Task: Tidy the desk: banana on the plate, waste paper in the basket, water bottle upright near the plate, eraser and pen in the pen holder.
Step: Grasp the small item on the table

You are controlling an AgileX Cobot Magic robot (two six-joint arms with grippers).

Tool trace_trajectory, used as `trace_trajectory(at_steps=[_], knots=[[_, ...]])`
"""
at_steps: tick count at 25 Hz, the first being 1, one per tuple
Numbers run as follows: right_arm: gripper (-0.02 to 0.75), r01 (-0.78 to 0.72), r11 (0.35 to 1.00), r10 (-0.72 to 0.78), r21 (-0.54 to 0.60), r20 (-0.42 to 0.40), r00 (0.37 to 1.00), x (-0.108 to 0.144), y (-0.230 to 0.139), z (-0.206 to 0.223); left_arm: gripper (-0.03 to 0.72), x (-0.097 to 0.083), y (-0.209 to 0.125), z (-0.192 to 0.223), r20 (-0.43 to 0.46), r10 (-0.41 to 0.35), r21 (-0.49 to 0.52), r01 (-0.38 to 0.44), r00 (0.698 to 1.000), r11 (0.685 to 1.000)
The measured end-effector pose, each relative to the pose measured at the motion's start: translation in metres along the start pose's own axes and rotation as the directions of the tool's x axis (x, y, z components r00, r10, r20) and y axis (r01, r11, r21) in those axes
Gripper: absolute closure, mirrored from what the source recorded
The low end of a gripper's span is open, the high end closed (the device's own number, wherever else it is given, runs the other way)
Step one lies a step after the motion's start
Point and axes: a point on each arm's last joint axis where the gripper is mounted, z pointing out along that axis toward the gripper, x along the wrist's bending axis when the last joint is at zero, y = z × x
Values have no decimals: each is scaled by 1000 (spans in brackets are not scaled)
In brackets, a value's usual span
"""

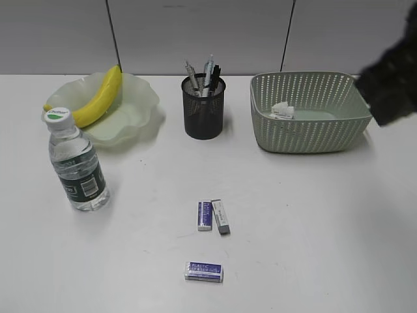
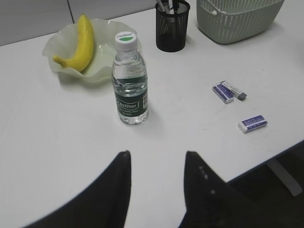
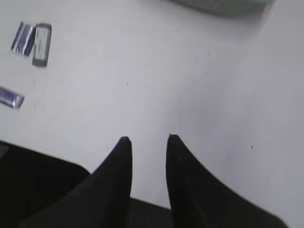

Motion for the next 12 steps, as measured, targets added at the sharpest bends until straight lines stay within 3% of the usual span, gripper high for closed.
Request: trace_trajectory(at_steps=[7,12], knots=[[522,-26,998,24,-50,-48,999,-21,-116,-19,406,0,0,0,0,0,-1,0,1000,1000],[522,-25,977,7,-211,-83,997,-34,-184,-26,406,0,0,0,2,-1,-1,1,1000,1000]])
